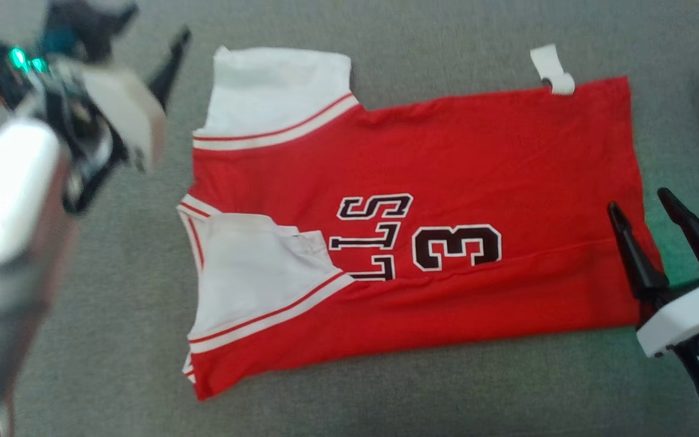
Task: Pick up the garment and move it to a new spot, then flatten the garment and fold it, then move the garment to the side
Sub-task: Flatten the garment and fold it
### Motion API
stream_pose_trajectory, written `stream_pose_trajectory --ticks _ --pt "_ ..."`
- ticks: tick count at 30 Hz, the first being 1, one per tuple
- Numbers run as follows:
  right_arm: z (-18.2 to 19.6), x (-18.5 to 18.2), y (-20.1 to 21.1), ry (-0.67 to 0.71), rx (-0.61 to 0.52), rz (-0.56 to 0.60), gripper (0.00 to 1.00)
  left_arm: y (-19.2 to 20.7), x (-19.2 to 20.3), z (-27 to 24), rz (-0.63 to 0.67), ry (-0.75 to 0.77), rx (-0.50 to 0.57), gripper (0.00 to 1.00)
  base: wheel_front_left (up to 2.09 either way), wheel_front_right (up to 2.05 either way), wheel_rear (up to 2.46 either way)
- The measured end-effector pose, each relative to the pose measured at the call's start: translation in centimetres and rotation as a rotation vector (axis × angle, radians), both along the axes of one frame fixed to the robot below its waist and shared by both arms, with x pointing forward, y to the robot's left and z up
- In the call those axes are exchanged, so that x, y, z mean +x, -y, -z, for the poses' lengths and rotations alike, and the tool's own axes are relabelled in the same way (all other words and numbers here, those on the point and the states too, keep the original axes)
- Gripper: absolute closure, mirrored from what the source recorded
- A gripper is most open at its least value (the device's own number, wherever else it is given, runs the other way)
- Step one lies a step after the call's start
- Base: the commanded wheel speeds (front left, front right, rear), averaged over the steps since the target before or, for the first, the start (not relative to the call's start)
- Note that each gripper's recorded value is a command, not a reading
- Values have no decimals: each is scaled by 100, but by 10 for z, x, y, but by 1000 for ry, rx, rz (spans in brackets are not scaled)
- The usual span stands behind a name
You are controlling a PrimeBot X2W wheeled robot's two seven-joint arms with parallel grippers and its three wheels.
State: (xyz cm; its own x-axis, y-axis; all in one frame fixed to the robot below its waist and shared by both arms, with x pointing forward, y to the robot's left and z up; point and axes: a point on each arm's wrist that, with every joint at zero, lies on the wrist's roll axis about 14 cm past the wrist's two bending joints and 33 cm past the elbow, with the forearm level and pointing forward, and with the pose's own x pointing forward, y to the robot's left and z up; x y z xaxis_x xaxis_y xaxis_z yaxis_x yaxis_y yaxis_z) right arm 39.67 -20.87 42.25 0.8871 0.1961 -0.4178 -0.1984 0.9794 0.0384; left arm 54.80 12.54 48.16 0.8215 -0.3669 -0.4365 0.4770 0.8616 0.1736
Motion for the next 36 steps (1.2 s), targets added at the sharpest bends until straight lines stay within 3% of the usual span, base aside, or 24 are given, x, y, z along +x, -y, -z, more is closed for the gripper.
stream_pose_trajectory --ticks 5,9,15,20,29,36 --pt "14 5 4 -30 -8 5 0 6 32 28 -8 -155 33 0 0 0 0" --pt "21 7 11 -44 -19 22 0 18 34 63 25 -286 68 0 0 0 0" --pt "30 3 19 -66 -29 44 0 9 38 95 38 -368 153 0 0 0 0" --pt "34 2 23 -74 -34 56 0 9 36 109 50 -400 160 0 0 0 0" --pt "35 6 23 -69 -34 56 0 19 52 91 81 -316 135 0 0 0 0" --pt "35 4 22 -72 -33 54 0 26 41 104 115 -367 144 0 0 0 0"
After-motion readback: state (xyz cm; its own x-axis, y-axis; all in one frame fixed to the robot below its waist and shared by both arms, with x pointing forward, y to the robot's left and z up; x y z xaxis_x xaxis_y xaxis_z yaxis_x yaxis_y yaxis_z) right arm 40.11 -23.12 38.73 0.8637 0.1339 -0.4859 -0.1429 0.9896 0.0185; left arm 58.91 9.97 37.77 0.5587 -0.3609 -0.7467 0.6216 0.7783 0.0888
